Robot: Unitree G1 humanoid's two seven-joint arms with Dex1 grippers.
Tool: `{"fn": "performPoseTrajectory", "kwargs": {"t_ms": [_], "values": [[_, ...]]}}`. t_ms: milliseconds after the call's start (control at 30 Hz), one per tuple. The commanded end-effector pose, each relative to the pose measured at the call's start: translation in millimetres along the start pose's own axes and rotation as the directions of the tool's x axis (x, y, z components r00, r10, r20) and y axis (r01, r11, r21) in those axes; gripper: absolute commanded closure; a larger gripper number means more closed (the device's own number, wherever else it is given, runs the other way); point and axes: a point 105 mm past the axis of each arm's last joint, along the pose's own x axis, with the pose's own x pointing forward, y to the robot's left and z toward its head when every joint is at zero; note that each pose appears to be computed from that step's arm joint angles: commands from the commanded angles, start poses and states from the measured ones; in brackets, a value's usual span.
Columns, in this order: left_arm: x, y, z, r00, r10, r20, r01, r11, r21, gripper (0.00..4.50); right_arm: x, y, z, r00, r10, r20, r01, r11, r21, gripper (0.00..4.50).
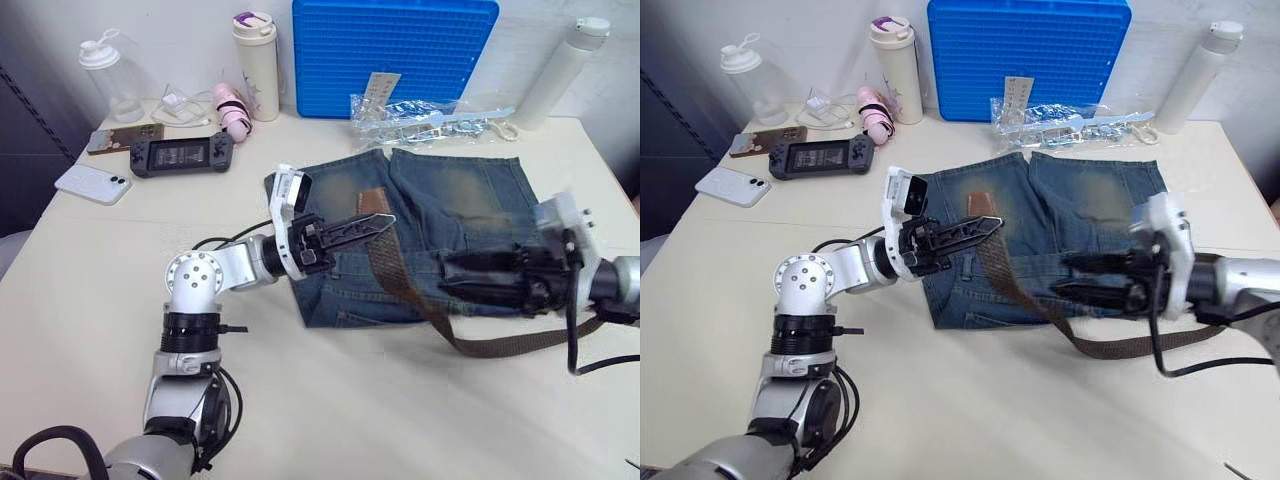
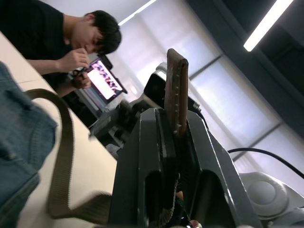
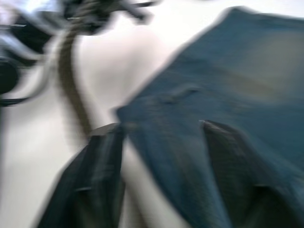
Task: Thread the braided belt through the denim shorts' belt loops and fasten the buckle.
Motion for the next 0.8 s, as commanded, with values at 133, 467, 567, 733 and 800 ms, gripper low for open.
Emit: {"fn": "performPoseTrajectory", "kwargs": {"t_ms": [133, 467, 567, 733, 800], "values": [[7.7, 46.9, 42.9, 0.935, 0.265, 0.234, -0.239, 0.961, -0.136, 4.50, -17.3, -23.6, 41.9, 0.832, -0.417, 0.367, 0.396, 0.908, 0.135, 0.06], [49.7, 59.3, 44.9, 0.928, 0.298, 0.222, -0.243, 0.938, -0.246, 4.50, 46.2, 75.9, 47.0, 0.788, -0.270, 0.552, -0.239, 0.693, 0.680, 0.06], [58.9, 52.0, 47.9, 0.940, 0.255, 0.227, -0.199, 0.949, -0.243, 4.50, 60.6, 74.5, 35.0, 0.798, -0.309, 0.517, -0.233, 0.634, 0.738, 0.06], [71.1, 39.0, 43.7, 0.955, 0.198, 0.221, -0.143, 0.959, -0.243, 4.50, 78.9, 63.5, 28.6, 0.740, -0.376, 0.557, -0.319, 0.533, 0.784, 0.06], [75.2, 35.2, 41.2, 0.956, 0.188, 0.223, -0.131, 0.960, -0.248, 4.50, 82.4, 59.4, 28.1, 0.722, -0.394, 0.570, -0.334, 0.523, 0.784, 0.06]]}}
